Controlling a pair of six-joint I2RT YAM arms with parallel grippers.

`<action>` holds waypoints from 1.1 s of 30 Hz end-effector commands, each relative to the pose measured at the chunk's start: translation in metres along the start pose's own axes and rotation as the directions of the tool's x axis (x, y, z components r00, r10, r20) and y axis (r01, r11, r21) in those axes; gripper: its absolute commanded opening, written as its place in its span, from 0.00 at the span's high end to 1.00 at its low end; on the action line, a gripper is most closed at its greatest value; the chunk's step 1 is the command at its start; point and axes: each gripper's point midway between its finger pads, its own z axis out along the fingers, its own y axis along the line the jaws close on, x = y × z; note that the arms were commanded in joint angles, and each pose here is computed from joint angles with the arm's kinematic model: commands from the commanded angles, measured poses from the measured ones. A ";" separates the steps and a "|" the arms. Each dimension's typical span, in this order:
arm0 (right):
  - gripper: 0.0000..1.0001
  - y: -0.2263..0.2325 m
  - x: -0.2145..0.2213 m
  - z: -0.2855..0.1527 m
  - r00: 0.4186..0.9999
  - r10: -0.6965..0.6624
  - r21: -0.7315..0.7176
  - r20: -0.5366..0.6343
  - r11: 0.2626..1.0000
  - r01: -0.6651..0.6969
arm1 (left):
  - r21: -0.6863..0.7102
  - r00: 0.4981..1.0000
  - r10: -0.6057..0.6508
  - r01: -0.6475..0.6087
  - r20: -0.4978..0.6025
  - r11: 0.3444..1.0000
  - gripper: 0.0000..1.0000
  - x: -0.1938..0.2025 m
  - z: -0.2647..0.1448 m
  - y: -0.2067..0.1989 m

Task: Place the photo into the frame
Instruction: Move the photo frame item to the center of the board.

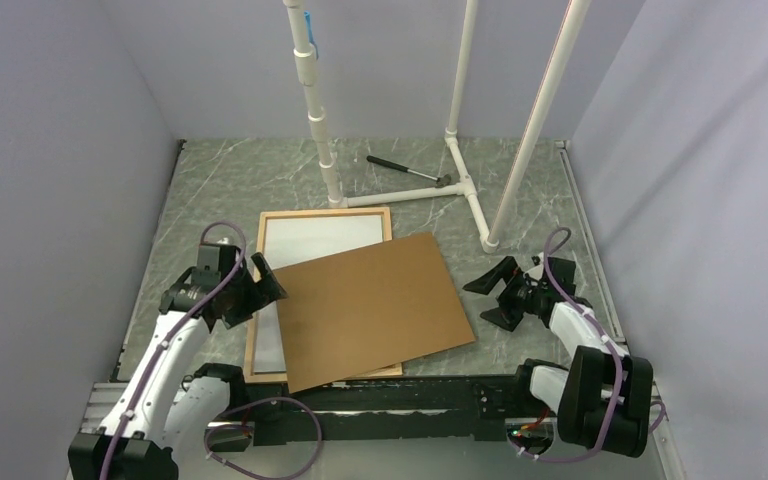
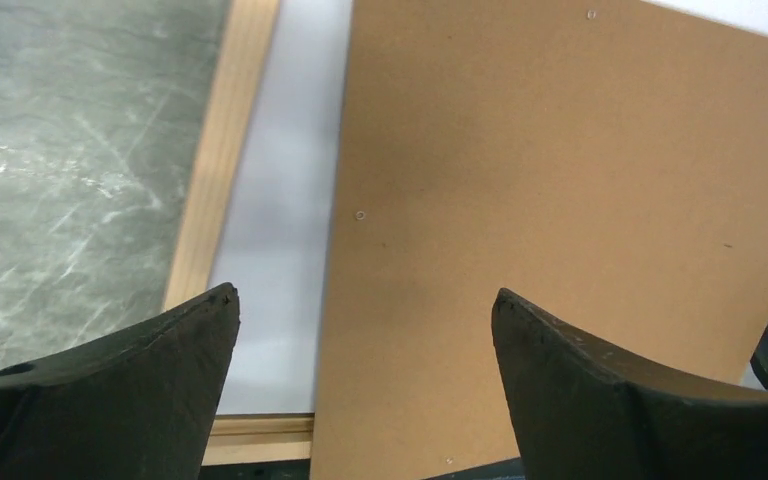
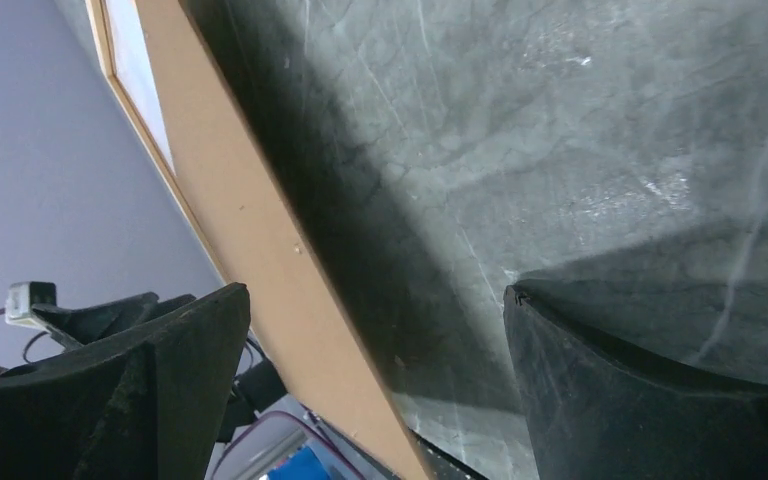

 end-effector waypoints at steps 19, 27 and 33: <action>0.00 -0.012 0.072 -0.037 0.997 -0.029 0.064 -0.075 0.997 0.034 | 0.348 0.994 0.010 -0.049 0.113 0.936 0.01 -0.048 -0.064 -0.093; 0.00 -0.039 0.107 -0.038 0.980 0.019 0.122 -0.199 0.993 0.006 | 0.410 0.993 0.039 -0.083 0.115 0.908 0.01 -0.070 -0.073 -0.123; 0.02 -0.054 0.126 -0.030 0.966 0.059 0.118 -0.250 0.993 -0.030 | 0.436 0.996 0.009 -0.045 0.084 0.899 0.01 -0.047 -0.045 -0.108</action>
